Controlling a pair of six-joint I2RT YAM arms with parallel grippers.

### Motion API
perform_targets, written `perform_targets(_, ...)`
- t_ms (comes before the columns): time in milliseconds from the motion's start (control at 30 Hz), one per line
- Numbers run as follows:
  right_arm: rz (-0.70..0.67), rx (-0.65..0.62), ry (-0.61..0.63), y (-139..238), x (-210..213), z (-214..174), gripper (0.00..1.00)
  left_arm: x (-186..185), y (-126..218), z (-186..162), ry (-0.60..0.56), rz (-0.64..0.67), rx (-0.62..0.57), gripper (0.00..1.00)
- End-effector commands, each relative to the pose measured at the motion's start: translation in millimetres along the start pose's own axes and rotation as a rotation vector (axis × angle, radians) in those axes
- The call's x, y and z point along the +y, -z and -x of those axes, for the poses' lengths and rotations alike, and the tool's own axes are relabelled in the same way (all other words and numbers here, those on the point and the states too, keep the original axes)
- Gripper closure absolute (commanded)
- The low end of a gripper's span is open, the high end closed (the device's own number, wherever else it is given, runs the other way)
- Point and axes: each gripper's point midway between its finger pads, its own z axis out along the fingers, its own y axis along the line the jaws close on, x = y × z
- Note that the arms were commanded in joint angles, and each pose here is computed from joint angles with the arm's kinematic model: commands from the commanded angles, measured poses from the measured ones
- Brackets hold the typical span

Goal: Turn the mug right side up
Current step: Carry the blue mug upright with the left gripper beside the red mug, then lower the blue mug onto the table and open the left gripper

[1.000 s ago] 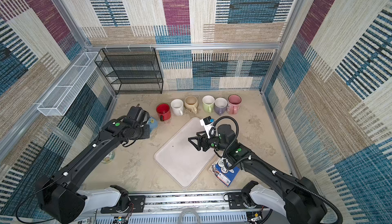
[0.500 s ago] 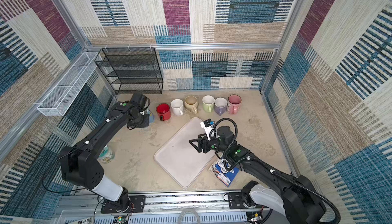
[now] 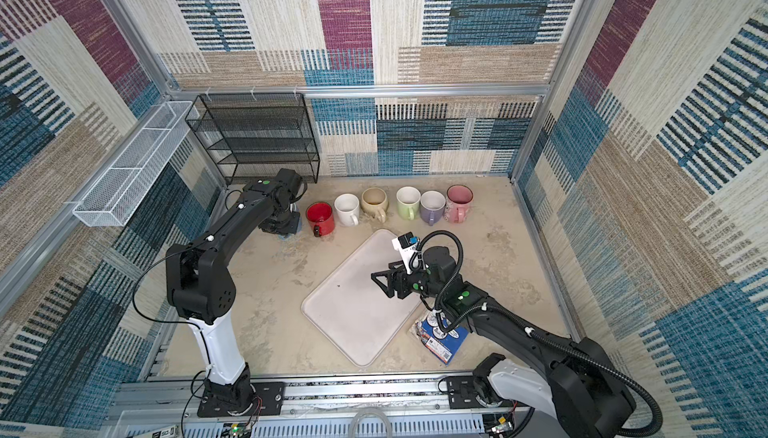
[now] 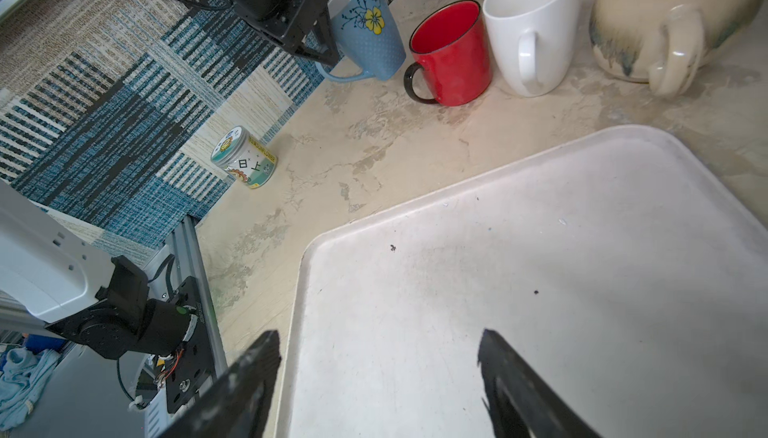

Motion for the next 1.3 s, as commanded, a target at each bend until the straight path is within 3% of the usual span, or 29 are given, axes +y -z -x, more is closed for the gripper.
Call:
perform_targets(0,0.001,-0.026,0.017,-1.8,0.7,8.2,0.22,8.1,-2.1,4.6,-0.035,0.044,0.003,1.00)
perform_targets(1267,-0.017,-0.002,0.017,-9.1,-5.2,5.8,0.22,-9.1,-49.9,14.1,-0.052,0.032,0.089,0.97)
